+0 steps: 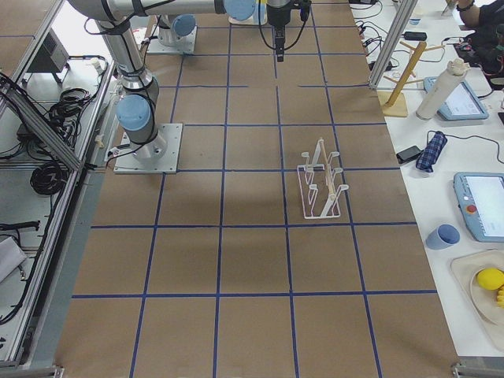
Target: Transfer IKEA cup to right arm and place on rack
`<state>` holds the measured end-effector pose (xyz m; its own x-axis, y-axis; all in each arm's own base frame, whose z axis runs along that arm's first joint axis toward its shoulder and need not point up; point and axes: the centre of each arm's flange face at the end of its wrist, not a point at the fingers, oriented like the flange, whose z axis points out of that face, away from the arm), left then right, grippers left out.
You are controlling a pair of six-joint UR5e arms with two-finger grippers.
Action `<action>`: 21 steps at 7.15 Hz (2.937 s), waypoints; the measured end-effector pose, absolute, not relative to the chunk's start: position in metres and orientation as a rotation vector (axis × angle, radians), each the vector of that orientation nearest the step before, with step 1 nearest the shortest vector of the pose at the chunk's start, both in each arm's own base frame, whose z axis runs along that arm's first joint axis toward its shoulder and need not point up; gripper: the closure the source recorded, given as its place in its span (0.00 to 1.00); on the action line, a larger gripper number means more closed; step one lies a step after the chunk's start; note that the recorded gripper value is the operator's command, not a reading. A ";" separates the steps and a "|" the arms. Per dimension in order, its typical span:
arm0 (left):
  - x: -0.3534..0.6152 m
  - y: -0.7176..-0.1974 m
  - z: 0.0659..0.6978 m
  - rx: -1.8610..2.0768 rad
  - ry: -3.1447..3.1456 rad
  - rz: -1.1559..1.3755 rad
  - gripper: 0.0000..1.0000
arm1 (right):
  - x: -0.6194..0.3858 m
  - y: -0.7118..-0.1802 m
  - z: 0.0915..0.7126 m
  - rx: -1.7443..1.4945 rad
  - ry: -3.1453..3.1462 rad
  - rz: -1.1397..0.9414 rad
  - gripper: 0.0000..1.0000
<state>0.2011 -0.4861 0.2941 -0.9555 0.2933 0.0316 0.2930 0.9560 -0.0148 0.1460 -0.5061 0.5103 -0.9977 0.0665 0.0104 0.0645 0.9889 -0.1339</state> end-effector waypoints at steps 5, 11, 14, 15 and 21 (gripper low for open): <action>0.202 -0.489 0.254 -0.418 -3.068 -0.006 0.19 | 0.146 -0.506 0.511 -0.102 -3.118 0.211 0.00; 0.200 -0.489 0.240 -0.234 -3.067 -0.067 0.60 | 0.146 -0.506 0.510 -0.100 -3.118 0.209 0.00; 0.199 -0.488 0.234 -0.227 -3.061 -0.084 1.00 | 0.146 -0.505 0.510 -0.100 -3.118 0.210 0.00; 0.198 -0.488 0.234 -0.229 -3.060 -0.088 1.00 | 0.146 -0.505 0.510 -0.100 -3.118 0.210 0.00; 0.170 -0.498 0.312 -0.277 -2.994 -0.032 1.00 | 0.145 -0.503 0.512 -0.103 -3.118 0.214 0.00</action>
